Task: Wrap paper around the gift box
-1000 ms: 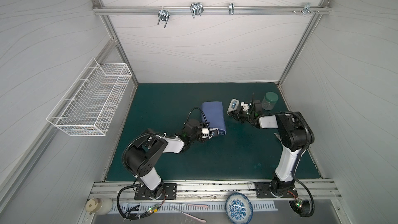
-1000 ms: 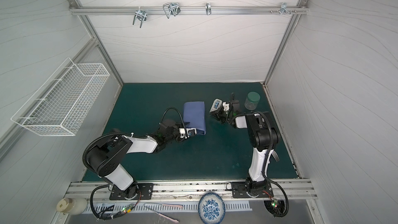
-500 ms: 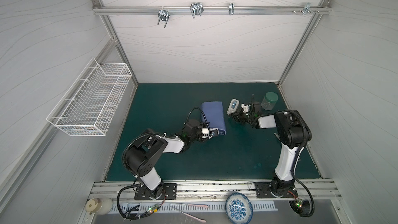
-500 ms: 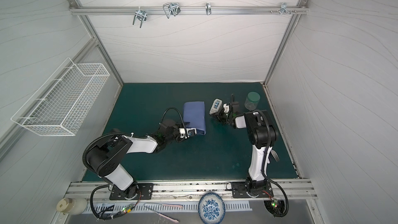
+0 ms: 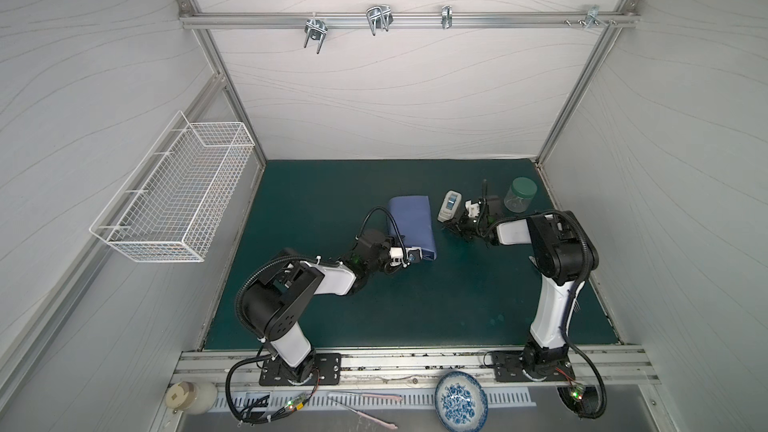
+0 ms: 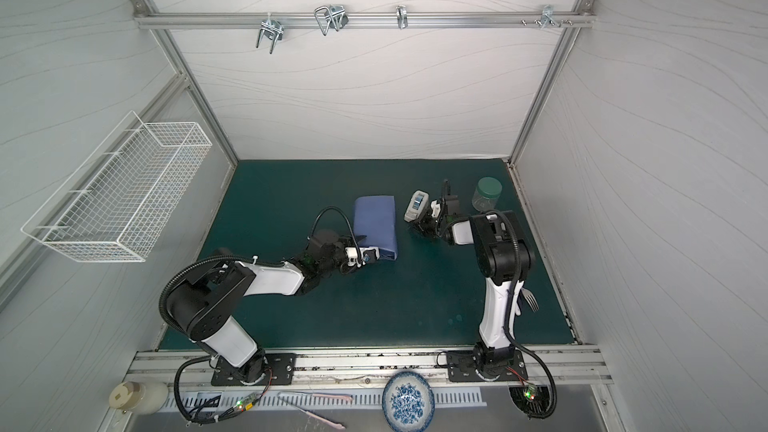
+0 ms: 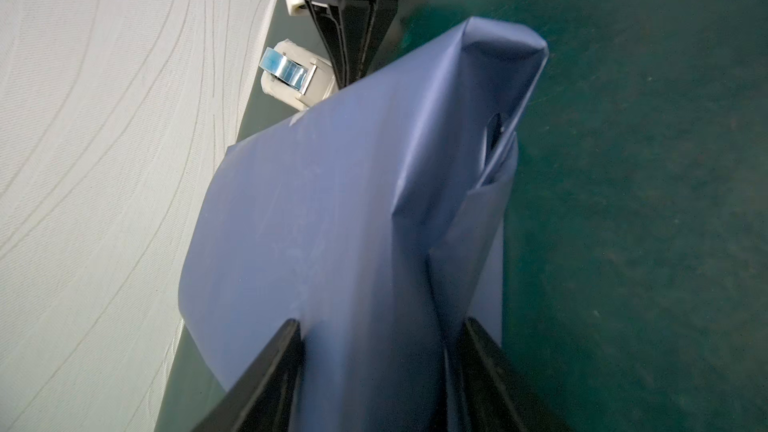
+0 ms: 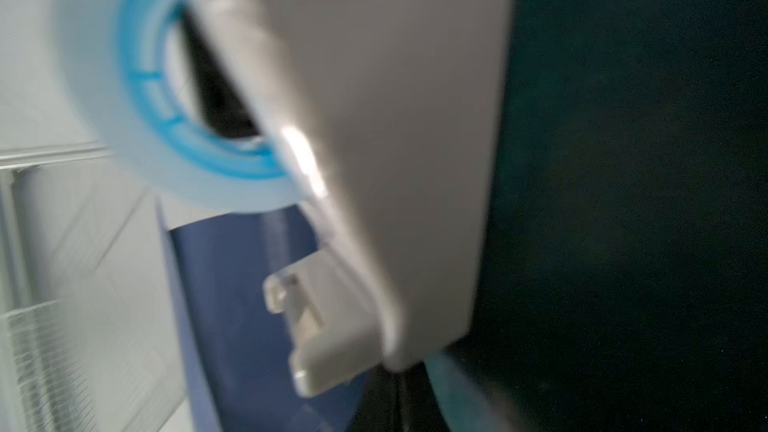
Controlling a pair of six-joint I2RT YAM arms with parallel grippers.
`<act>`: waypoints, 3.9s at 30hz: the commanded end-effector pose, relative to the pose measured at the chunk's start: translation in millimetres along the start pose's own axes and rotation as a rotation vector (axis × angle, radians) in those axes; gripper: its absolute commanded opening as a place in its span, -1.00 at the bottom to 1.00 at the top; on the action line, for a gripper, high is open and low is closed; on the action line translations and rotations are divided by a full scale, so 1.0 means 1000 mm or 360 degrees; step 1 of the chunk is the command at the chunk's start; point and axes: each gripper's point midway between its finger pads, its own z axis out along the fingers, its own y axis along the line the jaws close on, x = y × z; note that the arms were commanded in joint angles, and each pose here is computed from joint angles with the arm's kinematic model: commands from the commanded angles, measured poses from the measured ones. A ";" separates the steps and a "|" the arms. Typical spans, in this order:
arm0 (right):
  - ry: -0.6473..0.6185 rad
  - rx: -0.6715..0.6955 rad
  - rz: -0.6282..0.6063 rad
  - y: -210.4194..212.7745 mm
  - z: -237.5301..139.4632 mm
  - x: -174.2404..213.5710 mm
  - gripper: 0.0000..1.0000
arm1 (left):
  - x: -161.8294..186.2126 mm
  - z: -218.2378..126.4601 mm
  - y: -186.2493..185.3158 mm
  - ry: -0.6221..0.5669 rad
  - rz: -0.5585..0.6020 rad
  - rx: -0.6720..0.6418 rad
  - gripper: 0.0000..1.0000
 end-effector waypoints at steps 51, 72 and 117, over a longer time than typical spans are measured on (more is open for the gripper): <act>0.0154 -0.0457 -0.1155 0.079 -0.055 0.198 -1.00 | 0.022 0.005 -0.027 0.0161 -0.0050 0.0184 0.23; 0.0124 -0.0447 -0.1177 0.082 -0.035 0.189 -1.00 | 0.022 0.005 -0.027 0.0163 -0.0054 0.0191 0.21; 0.0037 -0.0151 -0.1038 0.068 -0.027 0.160 -0.88 | 0.022 0.005 -0.028 0.0165 -0.0050 0.0206 0.18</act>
